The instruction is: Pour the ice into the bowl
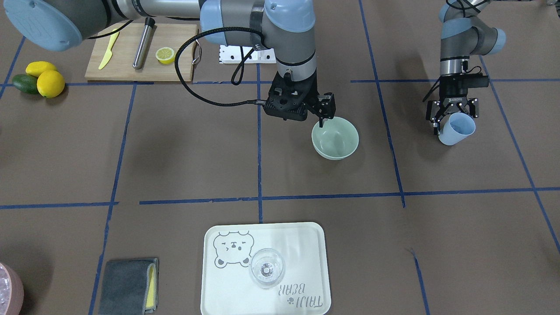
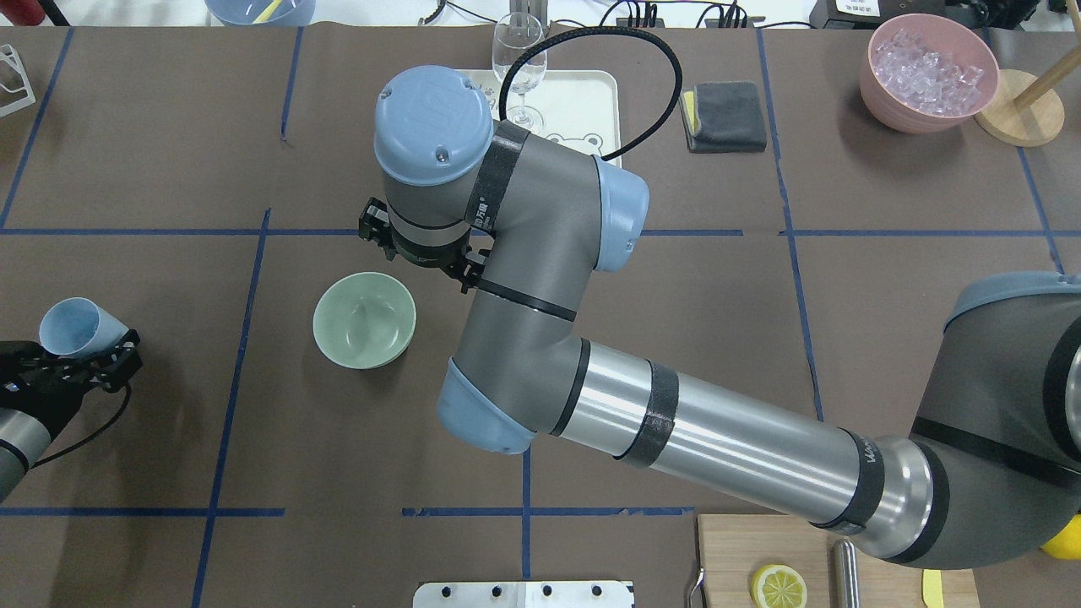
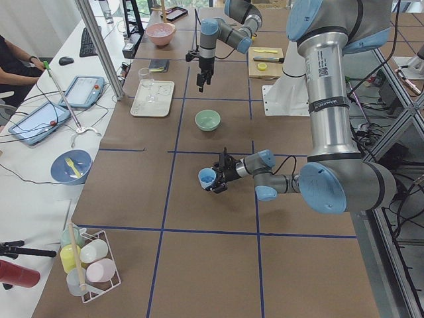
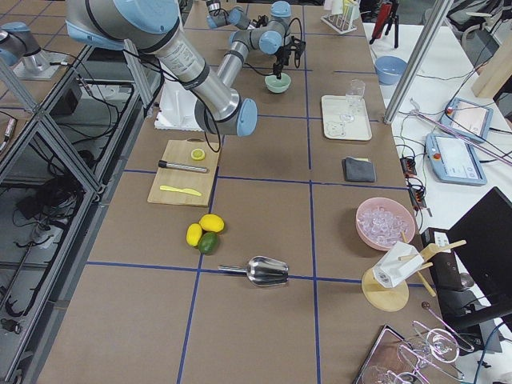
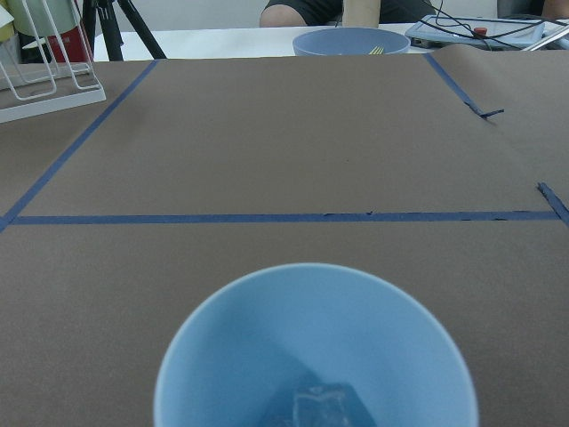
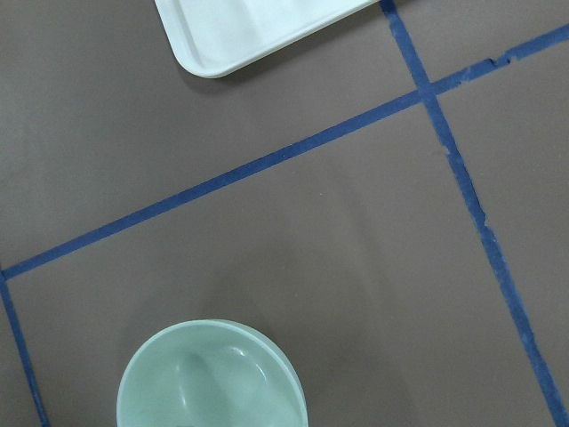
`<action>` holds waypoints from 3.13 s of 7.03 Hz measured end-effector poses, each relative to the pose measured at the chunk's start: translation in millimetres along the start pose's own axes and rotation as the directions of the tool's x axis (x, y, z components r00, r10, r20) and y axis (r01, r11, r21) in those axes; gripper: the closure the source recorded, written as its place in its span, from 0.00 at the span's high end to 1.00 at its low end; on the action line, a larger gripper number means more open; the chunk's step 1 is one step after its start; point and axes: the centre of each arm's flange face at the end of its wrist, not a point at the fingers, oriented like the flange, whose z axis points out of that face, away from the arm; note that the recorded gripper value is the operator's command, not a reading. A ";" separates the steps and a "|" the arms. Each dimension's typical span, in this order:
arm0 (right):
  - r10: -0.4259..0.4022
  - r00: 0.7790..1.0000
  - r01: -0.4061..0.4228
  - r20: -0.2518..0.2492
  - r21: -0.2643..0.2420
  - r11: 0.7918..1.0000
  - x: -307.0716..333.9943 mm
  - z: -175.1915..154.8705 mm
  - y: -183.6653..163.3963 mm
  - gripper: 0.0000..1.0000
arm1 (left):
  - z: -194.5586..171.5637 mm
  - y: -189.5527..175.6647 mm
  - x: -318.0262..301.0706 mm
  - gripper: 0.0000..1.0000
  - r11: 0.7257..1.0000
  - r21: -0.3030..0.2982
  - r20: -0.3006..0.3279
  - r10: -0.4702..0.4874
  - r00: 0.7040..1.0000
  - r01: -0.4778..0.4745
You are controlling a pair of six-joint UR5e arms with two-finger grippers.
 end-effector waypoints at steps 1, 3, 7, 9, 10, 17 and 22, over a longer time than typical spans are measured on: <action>-0.003 1.000 0.003 0.001 0.000 1.000 5.1 -0.1 -0.5 1.00 | 0.0 -1.6 -1.0 0.99 1.000 0.010 0.004 0.001 1.000 -0.001; -0.006 1.000 0.006 -0.002 0.000 1.000 13.9 2.4 -2.1 1.00 | 0.3 -4.2 -1.9 0.80 1.000 0.030 0.010 0.003 1.000 -0.003; -0.030 1.000 0.030 0.010 0.004 1.000 49.5 -3.1 -7.1 1.00 | 2.7 -8.7 1.3 0.00 0.998 0.056 0.013 -0.006 1.000 0.005; -0.057 0.998 0.057 0.007 0.013 0.998 94.6 -6.3 -19.3 1.00 | 1.2 -28.5 14.7 0.00 0.996 0.084 0.001 0.018 1.000 -0.018; -0.077 0.997 0.077 0.003 0.019 0.997 124.6 -10.2 -27.1 1.00 | -1.6 -42.7 23.6 0.00 0.993 0.103 -0.007 0.059 0.998 -0.058; -0.153 0.988 0.154 -0.029 0.031 0.988 238.5 -39.6 -87.2 1.00 | -1.2 -97.0 151.9 0.00 0.943 0.232 -0.106 0.269 0.957 -0.239; -0.203 0.976 0.207 -0.077 0.038 0.978 282.4 -42.3 -117.9 1.00 | 3.3 -111.8 205.9 0.00 0.863 0.205 0.154 0.438 0.886 -0.462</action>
